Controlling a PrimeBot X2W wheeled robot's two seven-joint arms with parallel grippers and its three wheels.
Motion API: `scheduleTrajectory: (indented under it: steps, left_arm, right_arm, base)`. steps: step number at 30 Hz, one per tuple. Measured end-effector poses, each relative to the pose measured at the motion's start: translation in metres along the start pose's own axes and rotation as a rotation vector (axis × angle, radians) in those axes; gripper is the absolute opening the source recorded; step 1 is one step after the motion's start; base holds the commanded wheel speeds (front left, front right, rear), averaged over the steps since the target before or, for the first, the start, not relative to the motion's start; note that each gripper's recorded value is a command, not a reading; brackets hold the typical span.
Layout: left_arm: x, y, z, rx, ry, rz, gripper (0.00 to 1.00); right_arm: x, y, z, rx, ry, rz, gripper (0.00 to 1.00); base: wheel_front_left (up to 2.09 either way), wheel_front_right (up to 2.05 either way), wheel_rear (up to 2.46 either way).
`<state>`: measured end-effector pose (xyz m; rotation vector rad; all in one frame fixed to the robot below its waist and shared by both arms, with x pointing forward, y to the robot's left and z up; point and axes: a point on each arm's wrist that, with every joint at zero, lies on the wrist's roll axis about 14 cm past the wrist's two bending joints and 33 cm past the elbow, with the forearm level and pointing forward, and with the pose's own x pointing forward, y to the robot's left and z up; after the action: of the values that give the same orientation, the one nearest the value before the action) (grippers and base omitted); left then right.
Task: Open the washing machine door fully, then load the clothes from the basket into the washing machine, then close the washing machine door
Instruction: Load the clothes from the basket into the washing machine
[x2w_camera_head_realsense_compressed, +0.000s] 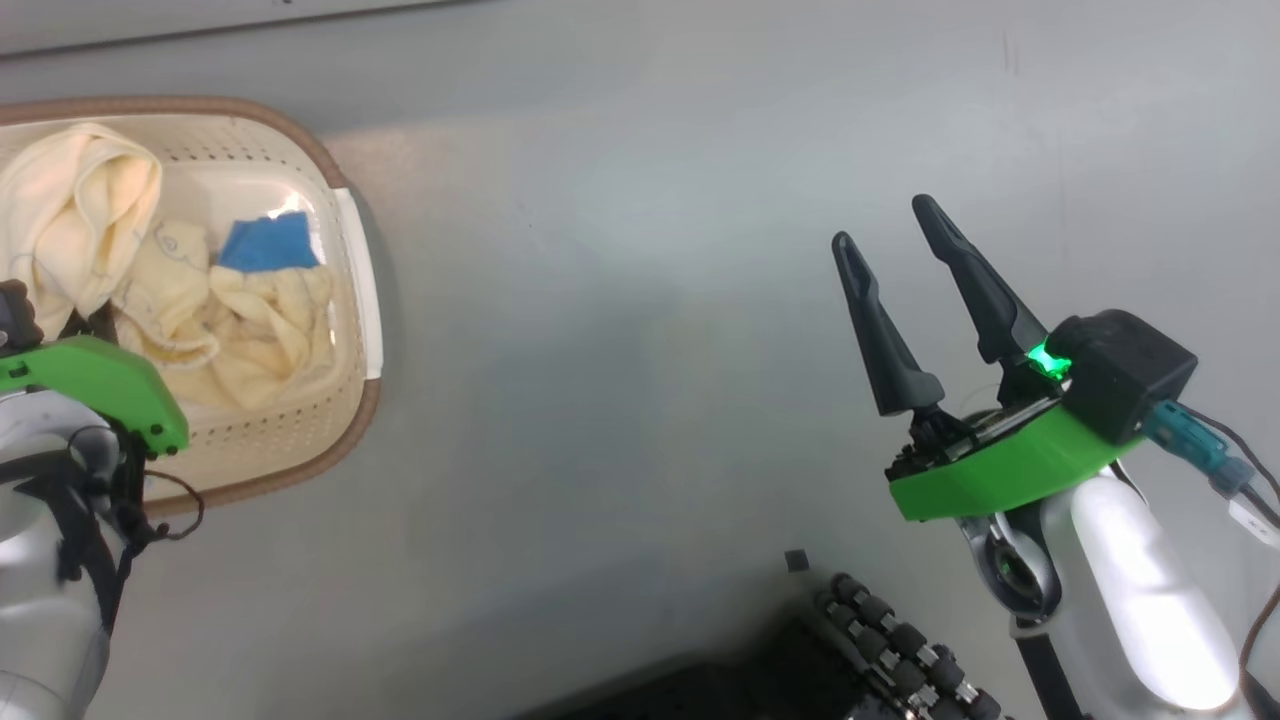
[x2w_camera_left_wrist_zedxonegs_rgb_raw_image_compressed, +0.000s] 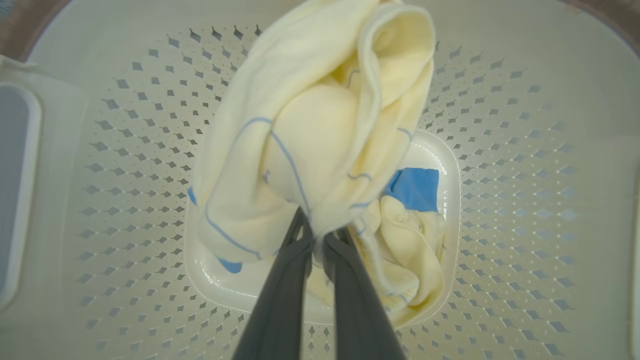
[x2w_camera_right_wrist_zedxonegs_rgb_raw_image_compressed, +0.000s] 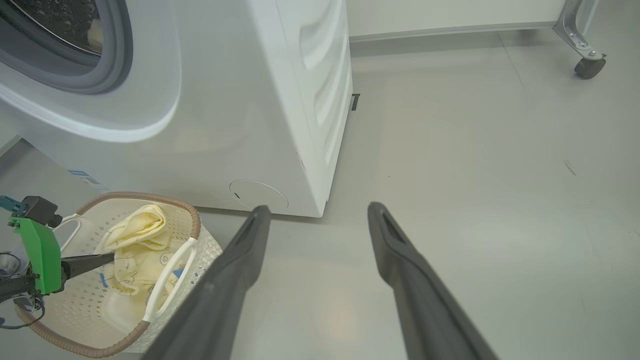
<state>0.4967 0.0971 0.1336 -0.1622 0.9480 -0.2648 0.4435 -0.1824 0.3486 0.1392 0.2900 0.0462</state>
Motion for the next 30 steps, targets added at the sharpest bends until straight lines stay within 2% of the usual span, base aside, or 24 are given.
scheduleTrajectory:
  steps: [6, 13, 30]
  left_arm:
    - [-0.029, 0.002, 0.035, 0.008, -0.110, 0.025, 0.00]
    - [-0.074, -0.010, 0.089, 0.025, -0.319, 0.037, 0.00]
    - [-0.217, -0.021, 0.124, 0.075, -0.655, 0.108, 0.00]
  right_arm:
    - [-0.005, 0.004, 0.023, -0.007, -0.051, 0.007, 1.00]
    - [-0.019, 0.010, 0.043, -0.011, -0.087, 0.015, 1.00]
    - [-0.066, 0.029, 0.092, -0.018, -0.182, 0.046, 1.00]
  base:
    - [0.00, 0.00, 0.00]
    - [0.00, 0.00, 0.00]
    - [0.00, 0.00, 0.00]
